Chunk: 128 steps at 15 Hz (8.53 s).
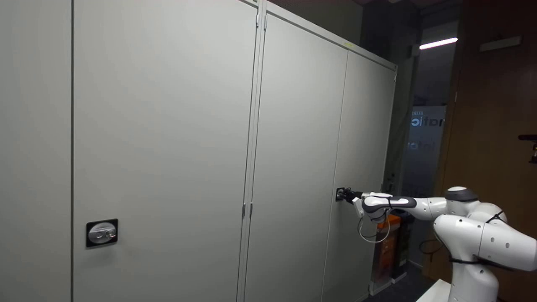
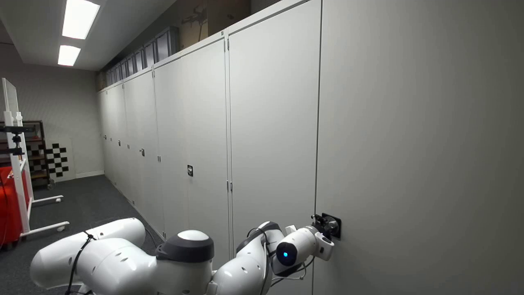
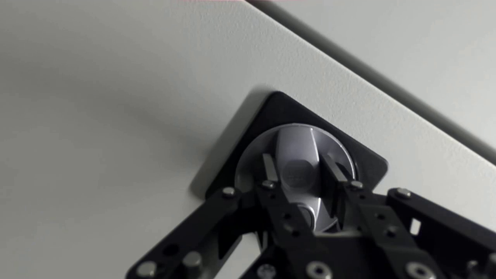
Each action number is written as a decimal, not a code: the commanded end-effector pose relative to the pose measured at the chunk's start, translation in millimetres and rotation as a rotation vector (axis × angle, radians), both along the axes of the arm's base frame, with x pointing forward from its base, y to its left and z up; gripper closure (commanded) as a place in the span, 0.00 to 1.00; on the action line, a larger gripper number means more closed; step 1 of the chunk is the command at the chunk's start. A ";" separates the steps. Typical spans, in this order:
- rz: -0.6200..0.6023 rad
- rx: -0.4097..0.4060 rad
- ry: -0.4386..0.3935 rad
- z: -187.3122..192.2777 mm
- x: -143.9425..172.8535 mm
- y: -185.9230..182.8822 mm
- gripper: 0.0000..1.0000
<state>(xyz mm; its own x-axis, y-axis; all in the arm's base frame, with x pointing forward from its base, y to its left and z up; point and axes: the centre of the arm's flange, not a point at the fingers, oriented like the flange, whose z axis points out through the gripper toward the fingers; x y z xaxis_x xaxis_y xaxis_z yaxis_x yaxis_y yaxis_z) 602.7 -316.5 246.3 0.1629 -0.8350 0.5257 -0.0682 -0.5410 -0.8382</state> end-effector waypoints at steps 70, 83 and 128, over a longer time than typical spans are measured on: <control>-0.011 0.620 -0.086 0.7 -34.0 21.9 0.92; 0.013 0.682 -0.084 0.8 -54.3 17.8 0.92; 0.111 0.591 -0.182 38.1 -91.2 30.9 0.00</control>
